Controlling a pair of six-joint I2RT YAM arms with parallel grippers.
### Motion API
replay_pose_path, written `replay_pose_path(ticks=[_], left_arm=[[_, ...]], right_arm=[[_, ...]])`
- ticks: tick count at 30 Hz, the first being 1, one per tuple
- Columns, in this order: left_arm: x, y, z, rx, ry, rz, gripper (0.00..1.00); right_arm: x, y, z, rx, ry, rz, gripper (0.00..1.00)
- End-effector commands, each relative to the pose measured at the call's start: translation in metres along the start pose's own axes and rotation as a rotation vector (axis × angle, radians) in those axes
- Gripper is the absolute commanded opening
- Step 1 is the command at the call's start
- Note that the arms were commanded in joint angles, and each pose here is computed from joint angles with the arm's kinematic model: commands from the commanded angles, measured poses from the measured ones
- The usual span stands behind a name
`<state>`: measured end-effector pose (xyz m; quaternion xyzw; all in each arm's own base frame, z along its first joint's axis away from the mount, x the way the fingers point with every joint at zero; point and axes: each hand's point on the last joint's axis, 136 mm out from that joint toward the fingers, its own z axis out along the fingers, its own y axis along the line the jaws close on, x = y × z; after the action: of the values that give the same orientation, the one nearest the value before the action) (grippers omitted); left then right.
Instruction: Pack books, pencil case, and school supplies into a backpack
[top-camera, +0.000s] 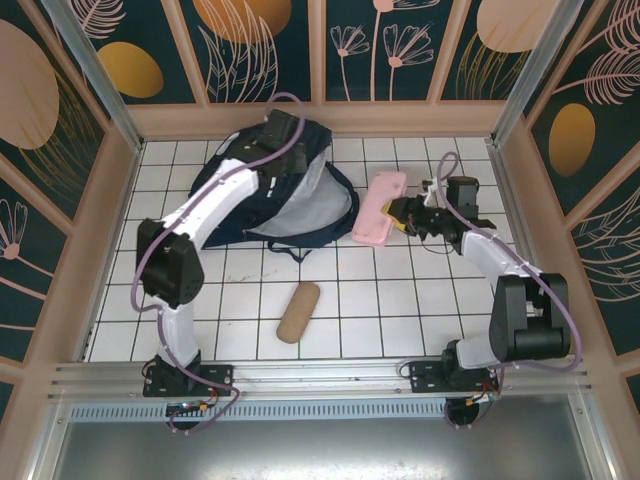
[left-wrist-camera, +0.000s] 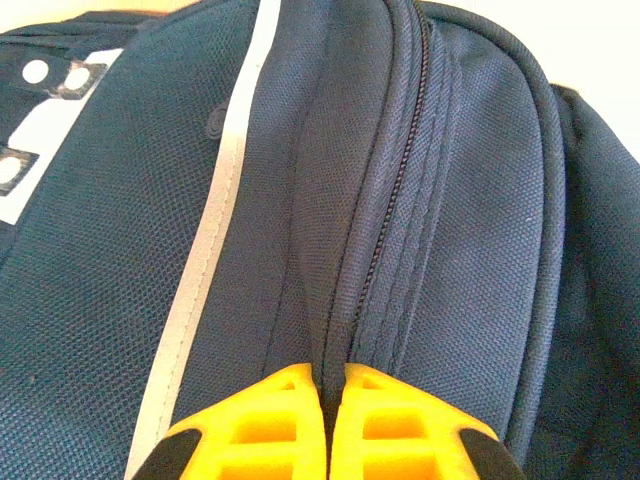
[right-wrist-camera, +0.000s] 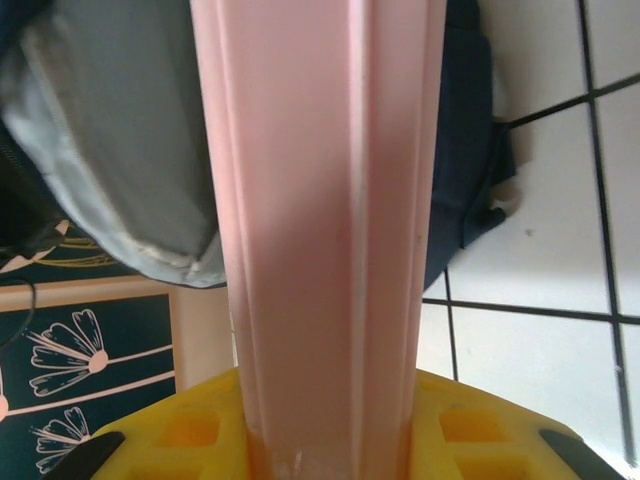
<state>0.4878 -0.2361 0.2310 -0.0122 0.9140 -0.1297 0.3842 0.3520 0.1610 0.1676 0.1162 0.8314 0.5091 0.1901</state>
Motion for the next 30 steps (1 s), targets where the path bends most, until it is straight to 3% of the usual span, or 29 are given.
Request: replay_pose_path(ticks=[1,7,13,30], left_arm=[[-0.043,-0.003,-0.036,0.147,-0.107,-0.095,0.0],[-0.067,0.007,-0.058,0.236,-0.137,-0.166,0.0],[-0.07,0.007,-0.059,0.269,-0.129,-0.201,0.0],[-0.066,0.001,-0.058,0.31,-0.106,-0.228,0.0]], right_arm=[[-0.016,0.042,0.014,-0.102,-0.013,-0.096,0.18],[-0.018,0.064,0.064,-0.129,0.007,-0.089,0.18],[-0.022,0.044,0.116,-0.077,-0.003,0.073,0.18],[-0.021,0.016,0.228,0.025,0.063,0.205,0.2]])
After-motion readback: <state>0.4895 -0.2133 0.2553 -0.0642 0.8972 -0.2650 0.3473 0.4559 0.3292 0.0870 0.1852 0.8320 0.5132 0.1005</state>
